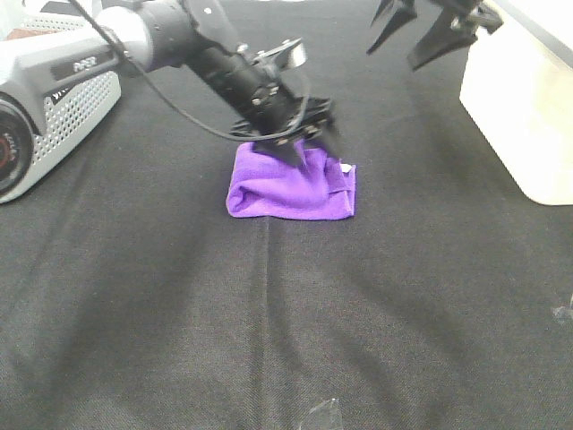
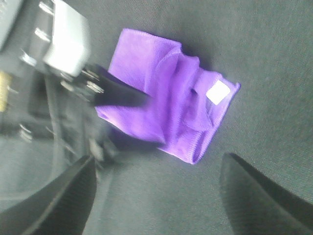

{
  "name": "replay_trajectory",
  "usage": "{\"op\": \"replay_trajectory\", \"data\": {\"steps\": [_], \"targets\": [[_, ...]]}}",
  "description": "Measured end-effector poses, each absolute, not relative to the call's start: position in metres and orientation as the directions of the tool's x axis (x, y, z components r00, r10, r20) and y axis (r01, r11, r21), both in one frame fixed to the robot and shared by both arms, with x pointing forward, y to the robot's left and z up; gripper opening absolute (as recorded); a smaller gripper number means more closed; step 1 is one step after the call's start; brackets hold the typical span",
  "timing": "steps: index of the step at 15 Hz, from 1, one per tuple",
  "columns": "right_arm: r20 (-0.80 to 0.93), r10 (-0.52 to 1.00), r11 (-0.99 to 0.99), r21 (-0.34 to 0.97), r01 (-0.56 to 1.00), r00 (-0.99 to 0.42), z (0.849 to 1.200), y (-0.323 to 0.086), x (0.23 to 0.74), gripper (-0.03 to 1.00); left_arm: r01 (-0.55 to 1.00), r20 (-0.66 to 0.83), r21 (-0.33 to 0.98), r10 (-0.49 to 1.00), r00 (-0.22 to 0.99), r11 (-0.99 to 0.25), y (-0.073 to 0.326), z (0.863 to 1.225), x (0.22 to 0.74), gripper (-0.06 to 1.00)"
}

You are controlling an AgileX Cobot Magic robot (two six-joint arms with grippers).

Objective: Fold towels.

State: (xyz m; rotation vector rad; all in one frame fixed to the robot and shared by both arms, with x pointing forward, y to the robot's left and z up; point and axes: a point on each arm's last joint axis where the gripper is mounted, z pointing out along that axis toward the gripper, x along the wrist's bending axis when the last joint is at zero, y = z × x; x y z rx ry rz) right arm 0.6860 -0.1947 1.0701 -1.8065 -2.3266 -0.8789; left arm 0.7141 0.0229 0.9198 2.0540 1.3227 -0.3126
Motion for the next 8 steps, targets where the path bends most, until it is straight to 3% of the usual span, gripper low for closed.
{"op": "replay_trajectory", "data": {"steps": [4,8], "targets": [[0.376,0.866,0.143,0.444,0.885,-0.329,1.096,-0.196,0.675,0.68,0.854,-0.621,0.458,0.599,0.506,-0.246,0.011,0.930,0.711,0.71],[0.374,0.865,0.141,0.457,0.878,-0.334,1.103,-0.197,0.672,0.68,0.846,-0.562,0.472,0.655,0.506,-0.249,0.033,0.934,0.722,0.71]]}}
